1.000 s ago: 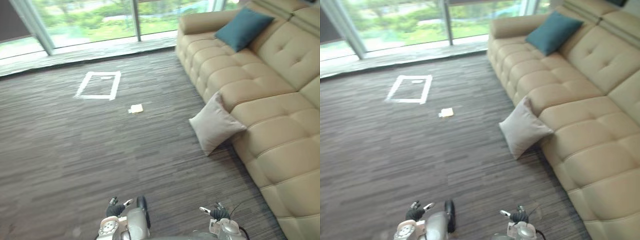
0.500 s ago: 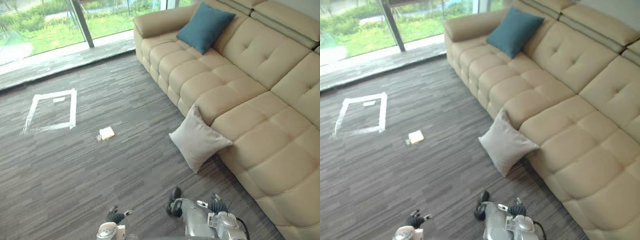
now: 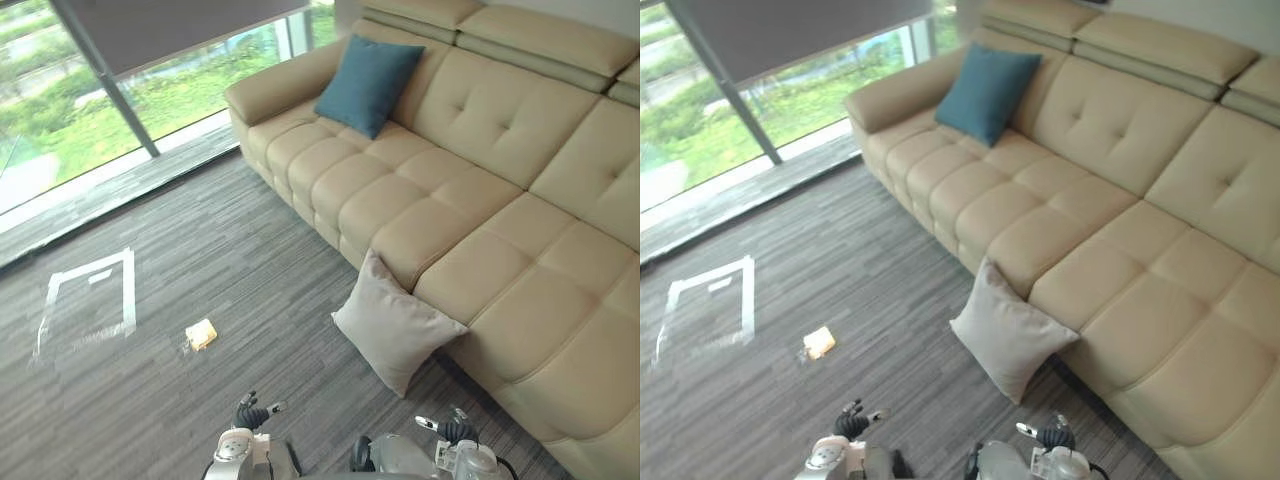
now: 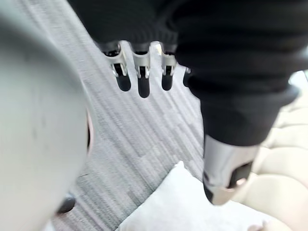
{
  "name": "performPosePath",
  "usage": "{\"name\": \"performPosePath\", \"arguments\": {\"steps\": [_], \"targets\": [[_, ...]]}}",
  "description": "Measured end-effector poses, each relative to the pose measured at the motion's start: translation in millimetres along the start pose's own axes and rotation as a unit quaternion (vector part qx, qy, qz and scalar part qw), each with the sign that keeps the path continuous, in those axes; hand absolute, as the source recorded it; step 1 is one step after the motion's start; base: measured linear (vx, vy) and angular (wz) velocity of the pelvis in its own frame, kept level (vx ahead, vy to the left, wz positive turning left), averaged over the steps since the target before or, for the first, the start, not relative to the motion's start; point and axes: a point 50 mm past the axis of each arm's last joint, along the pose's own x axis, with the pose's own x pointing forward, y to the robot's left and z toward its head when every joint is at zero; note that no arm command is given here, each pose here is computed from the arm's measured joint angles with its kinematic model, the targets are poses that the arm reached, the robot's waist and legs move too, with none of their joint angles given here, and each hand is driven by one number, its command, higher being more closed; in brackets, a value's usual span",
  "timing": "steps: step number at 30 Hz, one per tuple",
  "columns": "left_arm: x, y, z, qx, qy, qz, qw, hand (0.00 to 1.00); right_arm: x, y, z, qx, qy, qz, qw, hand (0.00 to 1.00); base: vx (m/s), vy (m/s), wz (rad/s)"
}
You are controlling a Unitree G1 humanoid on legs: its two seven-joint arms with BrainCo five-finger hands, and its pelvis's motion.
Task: Pick up cushions and gather them together orderly.
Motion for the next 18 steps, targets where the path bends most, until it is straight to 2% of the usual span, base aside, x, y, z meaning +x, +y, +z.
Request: {"name": "performPosePath", "arguments": {"steps": [2, 7, 10, 16, 18], "targets": [[-0.5, -0.9, -0.2, -0.006, -0.001, 0.001, 1.0, 0.0, -1.5, 0.4, -3.1, 0.001, 0.002, 0.0, 1.0, 0.0, 0.39, 0.266, -1.35], [1.1, 10.5, 1.2, 0.007, 0.001, 0.012, 1.0, 0.0, -9.2, 25.2, -11.2, 0.029, 0.006, 0.028, 0.999, 0.0, 0.36, 0.273, -0.96], [0.4, 14.0, -7.8, 0.015, 0.02, 0.015, 1.0, 0.0, -7.9, 24.6, -8.4, 0.023, 0.0, 0.033, 0.999, 0.0, 0.27, 0.206, -0.51], [-1.1, 27.3, -20.0, 0.032, 0.048, 0.027, 0.998, 0.0, -1.0, 23.7, 1.9, -0.021, -0.006, 0.039, 0.999, 0.0, 0.25, -0.027, -0.56], [-2.1, 14.4, -24.6, 0.027, 0.057, 0.012, 0.998, 0.0, 1.8, 10.7, 6.3, -0.027, -0.012, 0.024, 0.999, 0.0, 0.3, -0.104, -0.48]]}}
